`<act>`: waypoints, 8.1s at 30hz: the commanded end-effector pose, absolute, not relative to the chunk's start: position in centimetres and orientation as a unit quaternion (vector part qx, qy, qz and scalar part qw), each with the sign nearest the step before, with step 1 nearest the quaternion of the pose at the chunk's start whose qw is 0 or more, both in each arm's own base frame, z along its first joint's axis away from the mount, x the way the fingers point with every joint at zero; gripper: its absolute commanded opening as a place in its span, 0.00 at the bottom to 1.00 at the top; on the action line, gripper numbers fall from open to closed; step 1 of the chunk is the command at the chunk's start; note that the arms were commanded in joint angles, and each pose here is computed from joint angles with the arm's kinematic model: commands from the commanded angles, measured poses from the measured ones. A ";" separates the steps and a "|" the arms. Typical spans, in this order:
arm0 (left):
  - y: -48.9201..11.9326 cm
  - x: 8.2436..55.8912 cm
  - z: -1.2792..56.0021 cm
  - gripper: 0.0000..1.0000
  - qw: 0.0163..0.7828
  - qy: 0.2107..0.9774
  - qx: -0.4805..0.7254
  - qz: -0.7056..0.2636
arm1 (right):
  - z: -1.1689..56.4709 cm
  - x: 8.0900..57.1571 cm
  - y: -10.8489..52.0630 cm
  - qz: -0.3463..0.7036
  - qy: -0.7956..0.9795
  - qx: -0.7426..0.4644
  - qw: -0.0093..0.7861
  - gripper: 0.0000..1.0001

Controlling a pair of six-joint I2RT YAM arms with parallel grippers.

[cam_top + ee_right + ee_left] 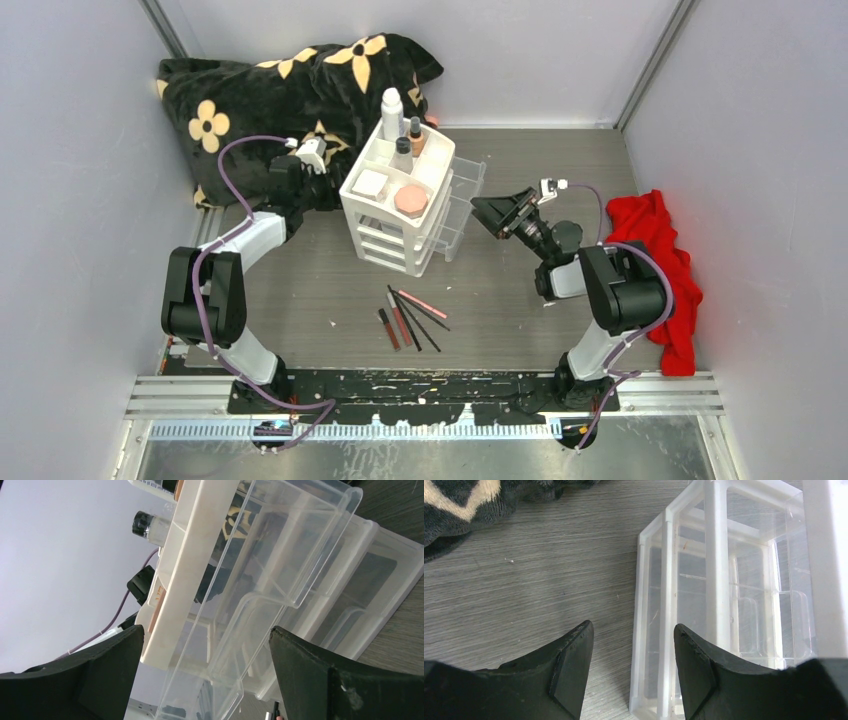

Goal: Organize the makeup
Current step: Open the drawer in the storage box, then pick up the lipstick at the center of the board.

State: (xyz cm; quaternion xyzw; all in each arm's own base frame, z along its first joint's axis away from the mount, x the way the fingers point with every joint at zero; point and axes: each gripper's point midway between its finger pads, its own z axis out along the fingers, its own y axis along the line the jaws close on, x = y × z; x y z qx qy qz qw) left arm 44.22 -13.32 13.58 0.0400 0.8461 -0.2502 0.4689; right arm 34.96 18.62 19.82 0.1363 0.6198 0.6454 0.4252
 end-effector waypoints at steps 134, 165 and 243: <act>-12.7 42.9 17.4 0.61 0.506 0.826 0.016 -0.249 | 35.4 20.4 12.7 0.312 0.736 -0.151 0.581 1.00; -12.1 42.2 19.2 0.61 0.516 0.824 0.025 -0.232 | 38.5 29.2 30.8 0.139 0.750 -0.302 0.572 1.00; -12.3 42.0 17.9 0.61 0.508 0.828 0.025 -0.237 | 7.4 15.3 41.1 0.174 0.869 -0.368 0.282 0.34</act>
